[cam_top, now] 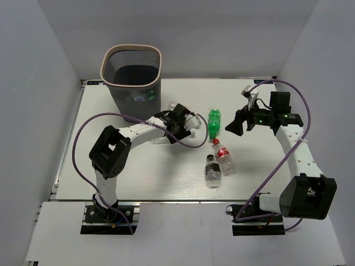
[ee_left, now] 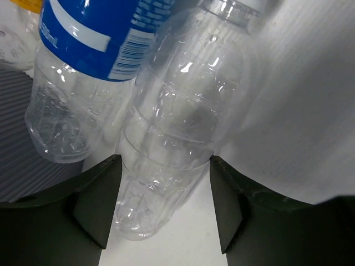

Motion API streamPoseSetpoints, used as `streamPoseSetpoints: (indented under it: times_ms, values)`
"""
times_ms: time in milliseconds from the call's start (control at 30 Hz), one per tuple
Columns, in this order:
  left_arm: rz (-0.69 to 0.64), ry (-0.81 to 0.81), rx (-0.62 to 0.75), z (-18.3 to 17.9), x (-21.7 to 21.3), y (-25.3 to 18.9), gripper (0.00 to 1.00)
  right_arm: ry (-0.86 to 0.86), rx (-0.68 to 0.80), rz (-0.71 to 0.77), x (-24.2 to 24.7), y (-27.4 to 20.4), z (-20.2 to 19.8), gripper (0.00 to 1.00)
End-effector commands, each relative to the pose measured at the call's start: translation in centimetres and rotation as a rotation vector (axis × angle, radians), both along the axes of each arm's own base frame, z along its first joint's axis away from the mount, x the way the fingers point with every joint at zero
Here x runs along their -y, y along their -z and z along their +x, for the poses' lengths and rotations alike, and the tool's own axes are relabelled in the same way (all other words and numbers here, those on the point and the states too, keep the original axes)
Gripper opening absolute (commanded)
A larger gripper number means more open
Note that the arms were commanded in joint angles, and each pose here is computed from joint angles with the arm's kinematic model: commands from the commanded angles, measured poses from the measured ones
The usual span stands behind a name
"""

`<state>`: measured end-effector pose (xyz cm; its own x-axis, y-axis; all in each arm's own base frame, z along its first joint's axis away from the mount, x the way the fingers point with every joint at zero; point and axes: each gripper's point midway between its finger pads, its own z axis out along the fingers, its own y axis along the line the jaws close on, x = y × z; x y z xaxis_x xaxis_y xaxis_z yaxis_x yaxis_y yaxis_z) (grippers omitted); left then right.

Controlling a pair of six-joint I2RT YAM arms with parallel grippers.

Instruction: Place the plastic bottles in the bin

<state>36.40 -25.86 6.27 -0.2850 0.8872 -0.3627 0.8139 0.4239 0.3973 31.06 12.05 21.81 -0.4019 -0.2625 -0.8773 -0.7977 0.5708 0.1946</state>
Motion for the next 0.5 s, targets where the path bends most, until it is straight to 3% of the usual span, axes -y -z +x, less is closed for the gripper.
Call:
streamPoseSetpoints:
  times_ms: [0, 300, 333, 467]
  values:
    - [0.013, 0.055, -0.11, -2.0, 0.2, 3.9, 0.73, -0.024, -0.014, 0.024, -0.3, -0.1, -0.9, 0.9]
    - [-0.002, 0.085, -0.229, -4.7, 0.0, 6.5, 0.8, -0.054, -0.043, 0.04, -0.7, 0.2, -1.3, 0.9]
    - [-0.002, 0.085, -0.229, -4.7, 0.0, 6.5, 0.93, -0.056, -0.05, 0.039, -0.7, 0.4, -1.4, 0.9]
    - [-0.003, 0.084, -0.265, -5.4, -0.1, 7.1, 0.9, -0.065, -0.062, 0.037, -0.7, 0.8, -1.6, 0.9]
